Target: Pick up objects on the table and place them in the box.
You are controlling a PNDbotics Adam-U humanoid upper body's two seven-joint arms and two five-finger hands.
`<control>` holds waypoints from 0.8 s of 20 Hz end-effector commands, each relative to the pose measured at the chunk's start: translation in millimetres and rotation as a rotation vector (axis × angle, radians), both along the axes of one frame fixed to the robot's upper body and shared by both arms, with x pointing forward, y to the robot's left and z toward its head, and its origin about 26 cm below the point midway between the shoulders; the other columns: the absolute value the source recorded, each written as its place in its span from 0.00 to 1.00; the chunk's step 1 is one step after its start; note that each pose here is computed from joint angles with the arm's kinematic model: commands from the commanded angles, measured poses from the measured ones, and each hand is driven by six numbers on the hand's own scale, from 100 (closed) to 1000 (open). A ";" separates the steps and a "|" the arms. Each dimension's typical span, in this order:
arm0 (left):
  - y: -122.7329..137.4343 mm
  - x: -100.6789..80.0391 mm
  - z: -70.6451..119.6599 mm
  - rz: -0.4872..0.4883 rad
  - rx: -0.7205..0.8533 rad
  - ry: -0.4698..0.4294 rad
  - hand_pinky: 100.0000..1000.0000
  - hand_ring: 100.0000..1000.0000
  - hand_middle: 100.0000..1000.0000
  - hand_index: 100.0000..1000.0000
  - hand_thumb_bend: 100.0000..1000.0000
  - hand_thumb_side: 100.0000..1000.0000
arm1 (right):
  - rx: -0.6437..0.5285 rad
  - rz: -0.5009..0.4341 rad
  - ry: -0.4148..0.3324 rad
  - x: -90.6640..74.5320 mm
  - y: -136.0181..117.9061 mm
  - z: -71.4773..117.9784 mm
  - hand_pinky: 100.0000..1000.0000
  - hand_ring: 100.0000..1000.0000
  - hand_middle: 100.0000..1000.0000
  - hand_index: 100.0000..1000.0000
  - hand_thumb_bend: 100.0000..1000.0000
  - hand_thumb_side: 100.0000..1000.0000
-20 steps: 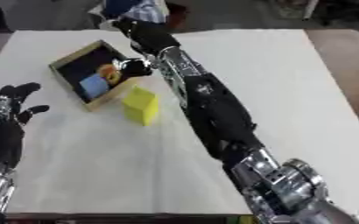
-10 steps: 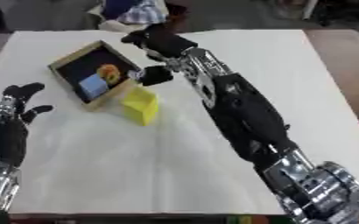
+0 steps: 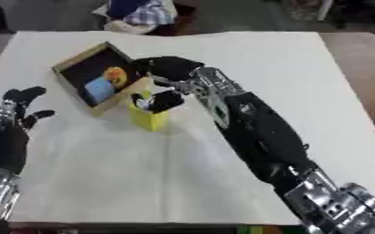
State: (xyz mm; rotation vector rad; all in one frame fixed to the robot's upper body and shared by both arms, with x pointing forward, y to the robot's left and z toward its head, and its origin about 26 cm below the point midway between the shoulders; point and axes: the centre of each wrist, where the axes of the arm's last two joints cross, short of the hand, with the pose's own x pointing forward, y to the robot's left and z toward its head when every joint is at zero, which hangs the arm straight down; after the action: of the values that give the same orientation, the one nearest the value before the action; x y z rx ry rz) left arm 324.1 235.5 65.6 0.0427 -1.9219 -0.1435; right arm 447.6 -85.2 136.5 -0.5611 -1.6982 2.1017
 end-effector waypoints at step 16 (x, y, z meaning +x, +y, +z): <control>5.1 2.0 6.7 0.011 0.017 -0.022 0.70 0.99 0.74 0.76 0.00 0.94 | -0.119 -0.075 -0.071 8.5 -6.8 -17.3 0.80 0.85 0.96 1.00 0.00 0.78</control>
State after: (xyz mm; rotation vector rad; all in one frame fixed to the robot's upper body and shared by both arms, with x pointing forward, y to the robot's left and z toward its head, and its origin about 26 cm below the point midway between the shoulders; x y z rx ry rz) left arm 324.3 235.8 64.2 0.0456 -1.9171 -0.1442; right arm 452.9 -90.5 110.7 -0.6989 -1.5600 2.1666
